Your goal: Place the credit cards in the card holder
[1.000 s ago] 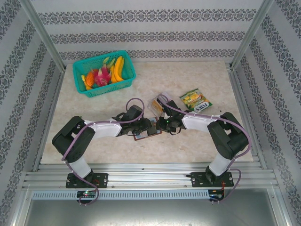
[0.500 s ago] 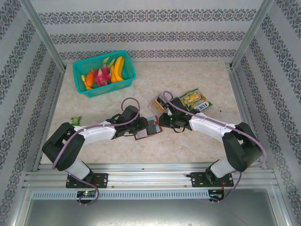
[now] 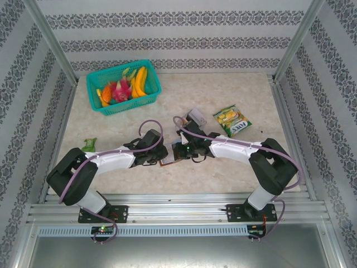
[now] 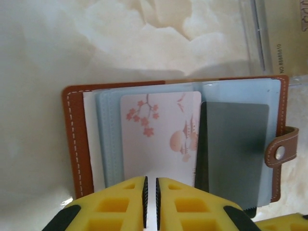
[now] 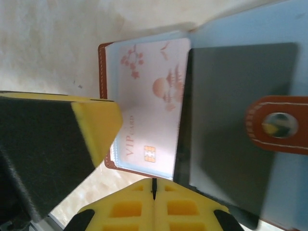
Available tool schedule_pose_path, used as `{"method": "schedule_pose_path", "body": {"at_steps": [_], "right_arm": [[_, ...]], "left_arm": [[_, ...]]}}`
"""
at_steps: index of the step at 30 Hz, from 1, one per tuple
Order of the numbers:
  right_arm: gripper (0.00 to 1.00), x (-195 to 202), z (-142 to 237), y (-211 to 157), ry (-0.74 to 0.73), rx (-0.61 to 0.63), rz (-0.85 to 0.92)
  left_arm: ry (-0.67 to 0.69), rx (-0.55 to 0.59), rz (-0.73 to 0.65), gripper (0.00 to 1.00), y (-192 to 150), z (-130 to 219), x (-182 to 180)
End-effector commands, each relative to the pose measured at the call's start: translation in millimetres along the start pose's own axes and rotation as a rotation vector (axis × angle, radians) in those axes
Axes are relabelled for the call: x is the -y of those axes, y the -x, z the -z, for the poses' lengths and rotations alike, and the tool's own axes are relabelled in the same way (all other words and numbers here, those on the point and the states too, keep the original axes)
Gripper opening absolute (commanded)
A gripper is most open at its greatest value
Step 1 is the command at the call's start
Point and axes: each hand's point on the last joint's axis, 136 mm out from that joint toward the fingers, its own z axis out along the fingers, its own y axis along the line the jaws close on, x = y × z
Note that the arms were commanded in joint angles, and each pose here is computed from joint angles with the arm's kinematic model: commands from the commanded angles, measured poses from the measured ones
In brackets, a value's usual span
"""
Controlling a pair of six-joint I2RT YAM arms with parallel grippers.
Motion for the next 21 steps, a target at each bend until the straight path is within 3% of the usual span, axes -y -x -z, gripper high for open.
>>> {"method": "schedule_pose_path", "body": {"at_steps": [1,12,21], "right_arm": [[0.02,-10.1,-4.8,1.0,0.010,-0.022,0.035],[0.01,28.9,-32.6,-6.4,-0.183,-0.088,0.035],[0.01,58.0,-22.2,18.6,-0.364,-0.050,0.069]], "left_arm": [[0.063,-0.013,0.001,0.16,-5.6,-3.9,-13.7],[0.095,-0.056,0.020,0.11,-13.9,-20.7,-26.3],[0.205,-0.066,-0.006,0.04,-19.8,-20.1,-54.0]]}}
